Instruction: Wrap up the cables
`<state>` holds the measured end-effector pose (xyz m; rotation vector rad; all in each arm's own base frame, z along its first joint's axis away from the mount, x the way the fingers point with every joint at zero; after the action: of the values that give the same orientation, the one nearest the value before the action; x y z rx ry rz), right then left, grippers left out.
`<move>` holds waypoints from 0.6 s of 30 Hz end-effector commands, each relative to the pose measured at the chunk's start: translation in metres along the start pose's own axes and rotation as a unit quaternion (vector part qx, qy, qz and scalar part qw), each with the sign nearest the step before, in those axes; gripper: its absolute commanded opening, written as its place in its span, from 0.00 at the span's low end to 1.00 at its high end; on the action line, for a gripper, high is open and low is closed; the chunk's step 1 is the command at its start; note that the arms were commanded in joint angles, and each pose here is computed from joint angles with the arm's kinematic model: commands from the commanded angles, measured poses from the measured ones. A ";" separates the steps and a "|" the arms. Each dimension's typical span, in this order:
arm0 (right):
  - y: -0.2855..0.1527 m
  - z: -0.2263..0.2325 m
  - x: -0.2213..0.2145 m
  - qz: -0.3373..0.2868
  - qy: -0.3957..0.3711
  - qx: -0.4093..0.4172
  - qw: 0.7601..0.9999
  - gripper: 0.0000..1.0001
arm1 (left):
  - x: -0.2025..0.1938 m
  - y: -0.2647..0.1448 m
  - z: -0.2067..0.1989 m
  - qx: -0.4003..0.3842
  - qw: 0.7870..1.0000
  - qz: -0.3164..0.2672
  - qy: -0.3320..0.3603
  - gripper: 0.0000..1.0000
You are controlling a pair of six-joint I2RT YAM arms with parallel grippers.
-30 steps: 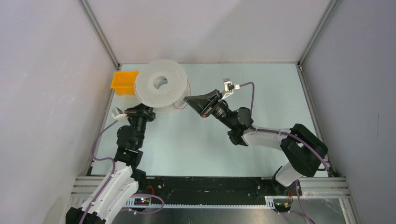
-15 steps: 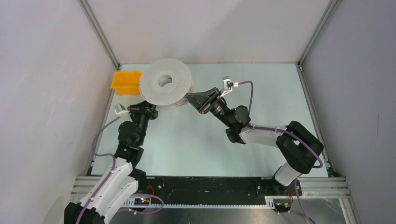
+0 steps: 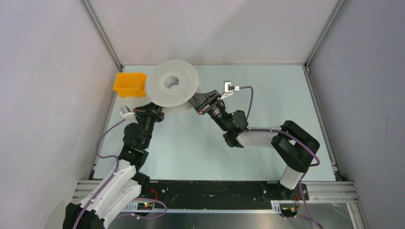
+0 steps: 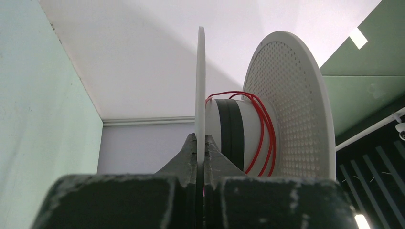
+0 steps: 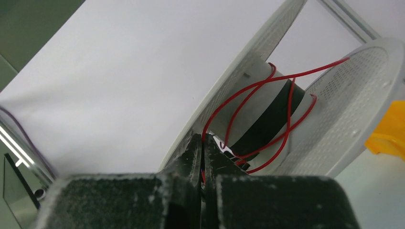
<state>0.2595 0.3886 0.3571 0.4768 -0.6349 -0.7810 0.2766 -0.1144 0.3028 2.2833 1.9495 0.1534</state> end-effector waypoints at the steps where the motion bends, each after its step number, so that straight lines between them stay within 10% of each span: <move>1: 0.013 0.005 0.016 -0.065 0.002 0.001 0.998 0.00 | 0.001 -0.007 -0.070 -0.102 0.994 -0.002 -0.050 0.00; 18: 0.019 -0.034 -0.023 -0.116 -0.022 -0.081 0.990 0.00 | 0.000 -0.006 -0.081 -0.111 0.991 -0.008 -0.070 0.00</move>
<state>0.2676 0.4161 0.3516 0.4585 -0.5642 -0.9708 0.2826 -0.1010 0.3001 2.1763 2.0742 0.1160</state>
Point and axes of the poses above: each gripper's point midway between its finger pads, its own y axis out along the fingers, its own z axis along the line the jaws close on, x = y × z, the point moved 2 cm from there along -y, back along the fingers, and after that the axes turned 7 degrees about y, right-handed, at the moved point
